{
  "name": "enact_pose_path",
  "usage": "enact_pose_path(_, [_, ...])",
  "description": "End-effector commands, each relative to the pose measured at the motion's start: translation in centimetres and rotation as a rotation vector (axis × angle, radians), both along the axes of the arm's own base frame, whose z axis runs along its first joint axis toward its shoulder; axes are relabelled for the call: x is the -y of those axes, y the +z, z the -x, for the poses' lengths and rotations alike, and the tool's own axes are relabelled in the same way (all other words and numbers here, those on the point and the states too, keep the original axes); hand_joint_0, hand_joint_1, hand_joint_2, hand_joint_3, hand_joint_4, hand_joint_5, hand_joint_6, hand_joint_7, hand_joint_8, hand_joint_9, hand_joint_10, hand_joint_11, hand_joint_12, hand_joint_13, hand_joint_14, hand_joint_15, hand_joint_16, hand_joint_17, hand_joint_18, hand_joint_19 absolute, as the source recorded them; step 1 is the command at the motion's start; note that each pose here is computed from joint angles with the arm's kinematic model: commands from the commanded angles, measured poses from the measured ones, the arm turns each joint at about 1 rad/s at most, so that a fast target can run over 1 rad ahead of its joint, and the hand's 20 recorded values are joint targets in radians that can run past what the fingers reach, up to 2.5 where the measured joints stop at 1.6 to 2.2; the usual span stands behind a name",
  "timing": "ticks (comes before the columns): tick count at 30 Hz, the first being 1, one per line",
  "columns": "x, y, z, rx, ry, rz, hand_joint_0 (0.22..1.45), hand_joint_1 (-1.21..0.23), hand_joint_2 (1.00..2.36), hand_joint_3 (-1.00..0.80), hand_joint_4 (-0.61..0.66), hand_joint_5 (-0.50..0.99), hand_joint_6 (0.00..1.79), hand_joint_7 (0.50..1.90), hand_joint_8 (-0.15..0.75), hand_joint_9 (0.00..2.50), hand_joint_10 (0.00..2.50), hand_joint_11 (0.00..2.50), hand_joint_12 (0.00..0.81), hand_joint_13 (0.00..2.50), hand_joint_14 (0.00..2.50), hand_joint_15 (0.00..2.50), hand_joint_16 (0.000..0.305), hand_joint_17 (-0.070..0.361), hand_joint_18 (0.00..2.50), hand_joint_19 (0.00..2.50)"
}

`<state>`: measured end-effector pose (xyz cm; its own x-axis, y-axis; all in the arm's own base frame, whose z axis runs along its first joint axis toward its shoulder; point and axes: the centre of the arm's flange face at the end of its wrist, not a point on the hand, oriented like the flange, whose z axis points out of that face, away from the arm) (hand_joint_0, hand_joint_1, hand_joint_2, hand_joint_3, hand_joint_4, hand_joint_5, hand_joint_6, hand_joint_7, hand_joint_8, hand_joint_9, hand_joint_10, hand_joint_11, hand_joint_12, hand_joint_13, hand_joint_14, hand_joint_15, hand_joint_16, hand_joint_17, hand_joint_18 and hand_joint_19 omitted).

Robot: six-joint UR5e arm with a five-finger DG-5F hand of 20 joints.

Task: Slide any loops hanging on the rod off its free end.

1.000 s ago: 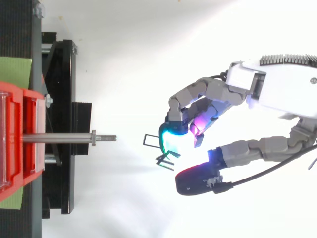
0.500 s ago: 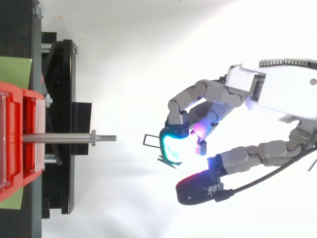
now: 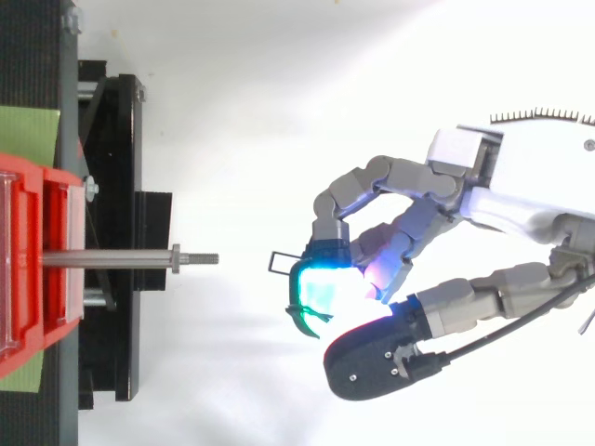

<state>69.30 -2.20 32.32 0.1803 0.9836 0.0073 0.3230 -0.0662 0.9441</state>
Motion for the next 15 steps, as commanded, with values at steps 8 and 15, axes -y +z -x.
enact_pose_path(8, [-0.29,-0.01,0.02,0.006,-0.013,-0.047,0.59,-0.80,1.01,-0.27,-0.04,-0.07,0.91,1.10,0.253,1.38,0.03,0.93,0.345,0.74,0.01,0.34,0.048,0.108,0.77,0.38])
enact_pose_path(15, [-0.58,-0.41,0.04,0.005,-0.010,-0.046,0.60,-0.82,1.02,-0.28,-0.06,-0.08,0.91,1.10,0.258,1.24,0.03,0.85,0.340,0.74,0.01,0.34,0.046,0.104,0.77,0.37])
